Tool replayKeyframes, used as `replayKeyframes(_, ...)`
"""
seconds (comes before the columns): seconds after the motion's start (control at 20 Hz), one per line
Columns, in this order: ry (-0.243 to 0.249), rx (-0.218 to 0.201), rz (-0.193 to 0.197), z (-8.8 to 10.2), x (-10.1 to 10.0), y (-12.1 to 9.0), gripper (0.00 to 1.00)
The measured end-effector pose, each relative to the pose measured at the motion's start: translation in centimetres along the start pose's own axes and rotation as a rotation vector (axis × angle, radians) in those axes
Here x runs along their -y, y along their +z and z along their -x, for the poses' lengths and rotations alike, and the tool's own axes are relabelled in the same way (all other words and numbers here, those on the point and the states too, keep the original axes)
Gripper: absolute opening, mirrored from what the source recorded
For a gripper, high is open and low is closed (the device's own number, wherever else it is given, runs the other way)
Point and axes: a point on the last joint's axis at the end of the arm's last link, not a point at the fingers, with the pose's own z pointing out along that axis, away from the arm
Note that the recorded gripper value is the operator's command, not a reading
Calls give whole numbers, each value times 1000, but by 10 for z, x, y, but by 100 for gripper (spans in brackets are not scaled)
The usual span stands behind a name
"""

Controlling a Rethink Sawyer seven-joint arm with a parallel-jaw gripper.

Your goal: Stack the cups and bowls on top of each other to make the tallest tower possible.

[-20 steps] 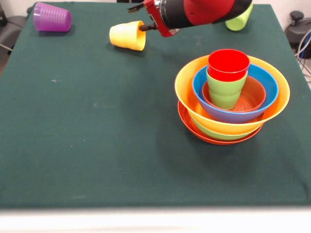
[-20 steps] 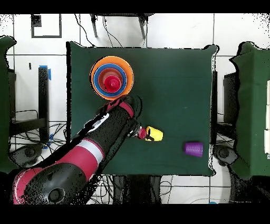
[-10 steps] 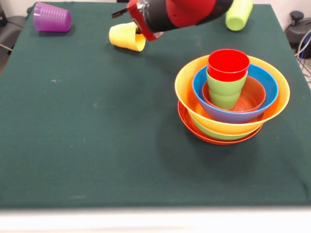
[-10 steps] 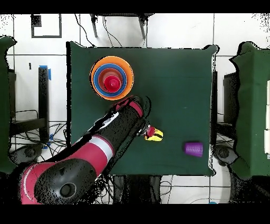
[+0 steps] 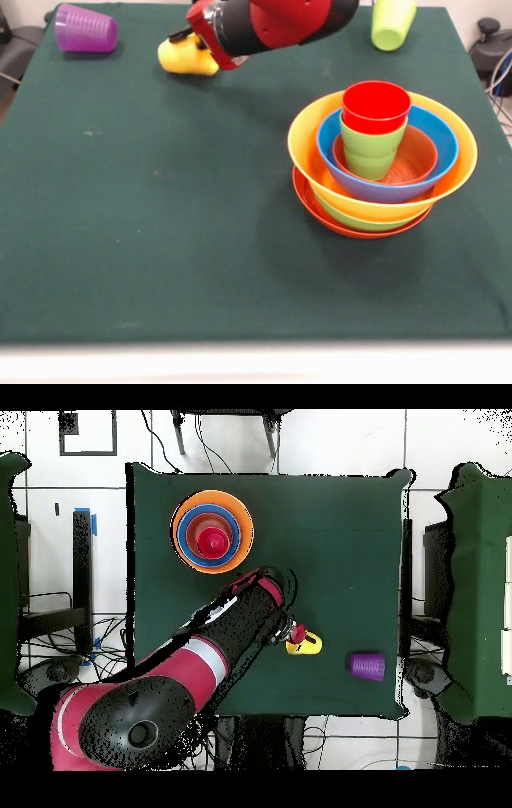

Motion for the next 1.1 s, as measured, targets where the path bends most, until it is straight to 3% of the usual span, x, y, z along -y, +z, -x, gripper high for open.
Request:
replayKeyframes(0.35,-7,21,-1,3,3,1,0)
replayKeyframes(0.55,13,25,42,12,8,2,0)
replayKeyframes(0.65,61,-8,158,29,27,10,0)
replayKeyframes(0.8,103,-47,269,47,45,23,0)
replayKeyframes(0.85,134,-79,364,62,59,37,0)
replayKeyframes(0.9,150,-95,419,70,66,46,0)
replayKeyframes(0.95,168,-115,510,82,76,65,0)
replayKeyframes(1.0,173,-123,546,87,80,72,0)
replayKeyframes(1.1,171,-149,655,99,96,92,0)
